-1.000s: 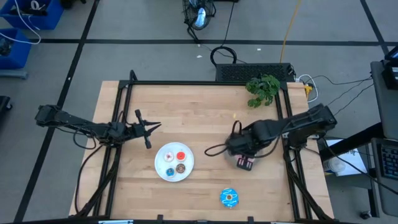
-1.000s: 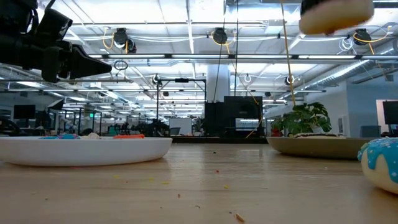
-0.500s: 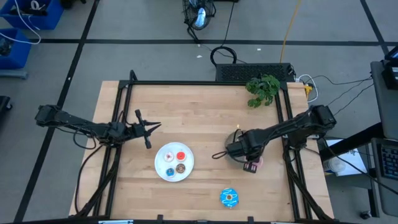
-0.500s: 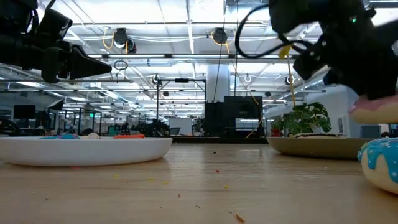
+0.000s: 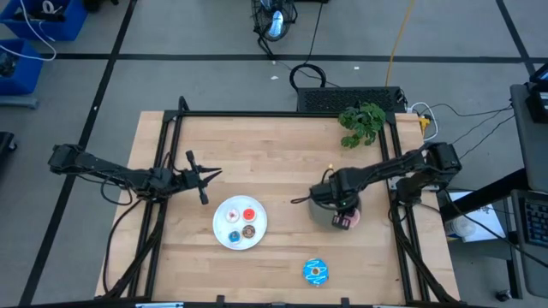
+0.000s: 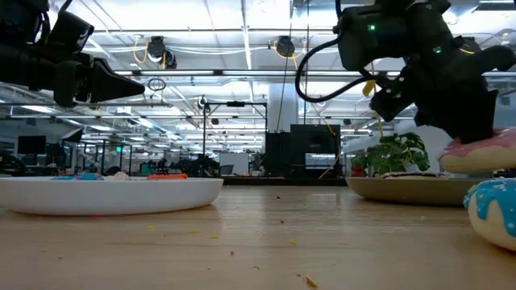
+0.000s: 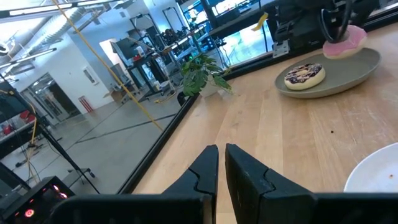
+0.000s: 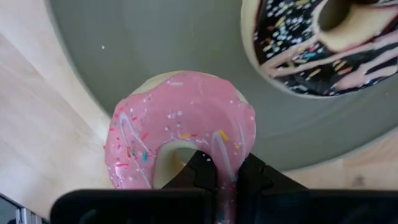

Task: Pick & Place donuts
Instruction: Put the large pink donut on the dark gray plate, then put the large light blue donut on the dark gray plate

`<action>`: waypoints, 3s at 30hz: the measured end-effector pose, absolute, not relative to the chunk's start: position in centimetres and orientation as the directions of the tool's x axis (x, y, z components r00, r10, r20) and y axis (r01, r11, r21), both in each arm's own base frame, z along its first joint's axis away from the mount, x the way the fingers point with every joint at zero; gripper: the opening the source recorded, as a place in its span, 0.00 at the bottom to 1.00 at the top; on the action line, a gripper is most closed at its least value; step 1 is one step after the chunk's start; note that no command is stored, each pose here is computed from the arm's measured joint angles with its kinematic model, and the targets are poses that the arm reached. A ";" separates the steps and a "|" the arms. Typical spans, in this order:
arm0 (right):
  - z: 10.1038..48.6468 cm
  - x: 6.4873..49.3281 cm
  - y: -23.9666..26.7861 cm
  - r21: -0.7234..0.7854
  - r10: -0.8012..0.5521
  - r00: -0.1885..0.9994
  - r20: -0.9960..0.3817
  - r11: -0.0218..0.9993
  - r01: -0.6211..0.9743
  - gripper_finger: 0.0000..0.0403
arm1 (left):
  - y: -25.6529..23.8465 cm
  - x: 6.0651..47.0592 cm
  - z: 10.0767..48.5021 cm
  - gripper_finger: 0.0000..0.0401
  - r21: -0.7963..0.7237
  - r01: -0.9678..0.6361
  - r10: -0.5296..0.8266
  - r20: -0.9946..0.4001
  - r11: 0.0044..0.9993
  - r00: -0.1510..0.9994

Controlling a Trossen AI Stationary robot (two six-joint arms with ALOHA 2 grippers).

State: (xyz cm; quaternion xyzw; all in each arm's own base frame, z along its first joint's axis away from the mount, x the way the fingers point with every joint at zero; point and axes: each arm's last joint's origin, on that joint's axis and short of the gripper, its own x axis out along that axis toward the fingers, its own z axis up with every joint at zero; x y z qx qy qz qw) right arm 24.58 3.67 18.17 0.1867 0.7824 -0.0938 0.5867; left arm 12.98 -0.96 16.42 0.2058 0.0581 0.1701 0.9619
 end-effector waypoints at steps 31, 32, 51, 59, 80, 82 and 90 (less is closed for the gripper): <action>15.4 23.3 2.1 0.073 0.192 -0.245 -0.951 0.903 0.424 0.05 | -1.0 13.0 16.4 0.09 0.416 -0.303 0.351 -0.041 0.857 0.936; 15.4 23.3 2.1 0.074 0.192 -0.244 -0.951 0.903 0.423 0.06 | -1.0 13.0 16.4 0.09 0.416 -0.303 0.351 -0.041 0.857 0.935; 15.7 22.8 2.0 0.031 0.161 -0.285 -0.945 0.911 0.411 0.47 | -1.0 13.0 16.7 0.09 0.404 -0.316 0.351 -0.014 0.858 0.936; 17.3 22.4 2.0 0.070 0.165 -0.204 -0.965 0.911 0.407 0.54 | -1.0 13.0 16.7 0.09 0.405 -0.316 0.351 -0.014 0.858 0.936; 18.3 21.9 1.9 0.090 0.167 -0.173 -0.971 0.921 0.380 0.54 | -1.0 13.0 16.7 0.09 0.406 -0.315 0.351 -0.016 0.858 0.936; 18.3 21.9 1.9 0.091 0.167 -0.172 -0.971 0.920 0.381 0.53 | -1.0 13.0 16.7 0.09 0.406 -0.315 0.351 -0.017 0.858 0.936; 18.8 21.8 1.9 0.075 0.169 -0.199 -0.965 0.909 0.410 0.48 | -1.0 13.0 16.7 0.09 0.406 -0.315 0.351 -0.017 0.858 0.936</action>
